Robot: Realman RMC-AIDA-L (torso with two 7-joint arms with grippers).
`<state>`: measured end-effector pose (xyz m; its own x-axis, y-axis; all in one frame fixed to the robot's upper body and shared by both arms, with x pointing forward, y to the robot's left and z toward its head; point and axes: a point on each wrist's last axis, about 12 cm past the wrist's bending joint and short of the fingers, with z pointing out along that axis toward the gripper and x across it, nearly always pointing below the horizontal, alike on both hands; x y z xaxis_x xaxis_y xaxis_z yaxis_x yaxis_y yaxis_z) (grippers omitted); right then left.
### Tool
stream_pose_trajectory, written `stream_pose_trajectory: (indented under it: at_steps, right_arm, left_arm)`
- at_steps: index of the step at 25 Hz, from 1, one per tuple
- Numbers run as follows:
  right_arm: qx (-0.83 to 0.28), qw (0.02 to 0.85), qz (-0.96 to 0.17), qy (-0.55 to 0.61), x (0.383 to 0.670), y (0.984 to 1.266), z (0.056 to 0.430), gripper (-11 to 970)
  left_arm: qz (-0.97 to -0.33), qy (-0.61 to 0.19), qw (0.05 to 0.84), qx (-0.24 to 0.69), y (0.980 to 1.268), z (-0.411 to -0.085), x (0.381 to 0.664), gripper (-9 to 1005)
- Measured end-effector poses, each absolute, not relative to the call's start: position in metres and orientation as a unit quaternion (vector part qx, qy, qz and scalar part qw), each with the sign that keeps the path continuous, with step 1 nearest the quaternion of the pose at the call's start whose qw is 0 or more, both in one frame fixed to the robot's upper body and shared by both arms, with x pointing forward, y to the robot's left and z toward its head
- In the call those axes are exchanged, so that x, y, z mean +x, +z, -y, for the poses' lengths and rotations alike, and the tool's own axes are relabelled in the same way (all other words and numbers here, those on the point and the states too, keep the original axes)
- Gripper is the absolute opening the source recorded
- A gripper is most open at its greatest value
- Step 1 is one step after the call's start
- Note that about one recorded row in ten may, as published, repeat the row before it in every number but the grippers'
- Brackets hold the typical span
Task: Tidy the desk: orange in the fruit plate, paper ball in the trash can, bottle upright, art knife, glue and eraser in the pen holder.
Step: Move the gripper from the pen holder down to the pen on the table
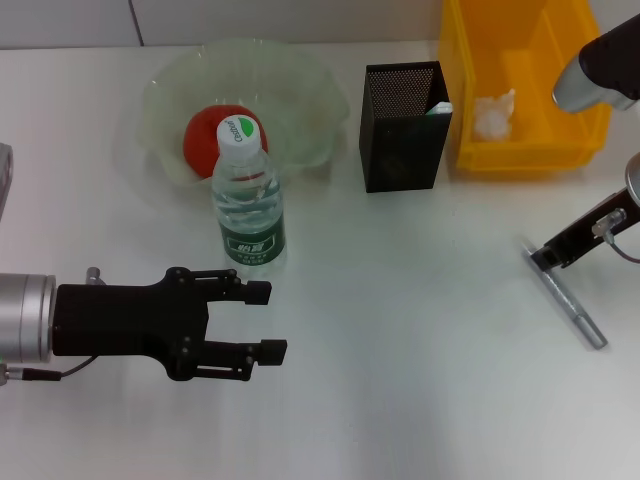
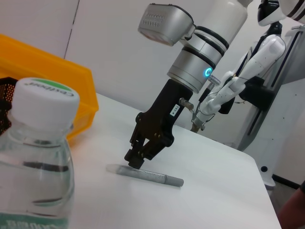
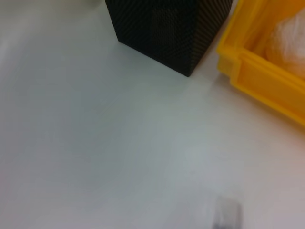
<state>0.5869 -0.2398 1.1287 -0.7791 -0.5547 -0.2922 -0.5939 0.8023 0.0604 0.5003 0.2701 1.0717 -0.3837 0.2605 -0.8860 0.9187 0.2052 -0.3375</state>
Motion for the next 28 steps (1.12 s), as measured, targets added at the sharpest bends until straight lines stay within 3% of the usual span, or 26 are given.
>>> stream_pose_trajectory:
  at_steps: [28]
  right_arm:
    - [-0.306, 0.124, -0.941, 0.077, 0.5899, 1.1185, 0.2374, 150]
  left_arm:
    - [-0.692, -0.459, 0.357, 0.428, 1.0718, -0.2687, 0.5032, 783]
